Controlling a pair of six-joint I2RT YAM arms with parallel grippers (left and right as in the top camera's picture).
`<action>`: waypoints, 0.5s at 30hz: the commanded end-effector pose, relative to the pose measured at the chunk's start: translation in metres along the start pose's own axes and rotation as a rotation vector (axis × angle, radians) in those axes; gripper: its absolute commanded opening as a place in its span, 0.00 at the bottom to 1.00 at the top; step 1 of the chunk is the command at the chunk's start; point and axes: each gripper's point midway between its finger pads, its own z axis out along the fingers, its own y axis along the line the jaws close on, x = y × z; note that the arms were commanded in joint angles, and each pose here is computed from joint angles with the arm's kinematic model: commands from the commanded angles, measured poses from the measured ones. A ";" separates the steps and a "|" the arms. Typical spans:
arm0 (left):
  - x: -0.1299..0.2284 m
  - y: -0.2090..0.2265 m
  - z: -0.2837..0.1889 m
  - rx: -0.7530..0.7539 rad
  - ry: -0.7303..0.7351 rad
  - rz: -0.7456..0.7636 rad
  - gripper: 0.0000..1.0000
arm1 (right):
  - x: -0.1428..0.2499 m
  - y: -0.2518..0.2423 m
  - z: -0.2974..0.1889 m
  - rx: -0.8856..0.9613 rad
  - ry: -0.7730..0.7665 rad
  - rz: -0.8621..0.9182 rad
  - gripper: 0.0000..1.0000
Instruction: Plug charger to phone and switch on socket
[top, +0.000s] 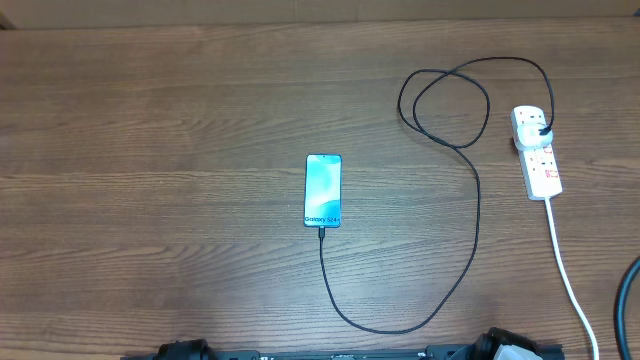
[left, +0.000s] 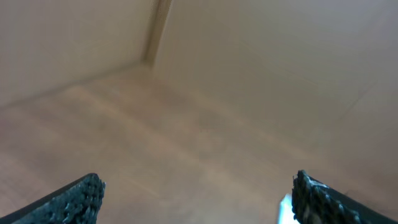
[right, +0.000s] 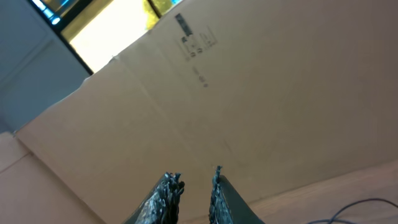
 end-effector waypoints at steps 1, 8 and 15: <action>-0.010 -0.011 0.015 0.032 -0.053 -0.079 1.00 | 0.000 0.014 -0.016 -0.027 -0.018 -0.077 0.20; 0.007 -0.023 0.087 0.032 -0.050 -0.072 1.00 | 0.000 0.030 -0.038 -0.051 -0.054 -0.121 0.20; 0.050 -0.046 0.170 0.154 -0.055 -0.079 1.00 | -0.001 0.040 -0.055 -0.067 -0.087 -0.135 0.20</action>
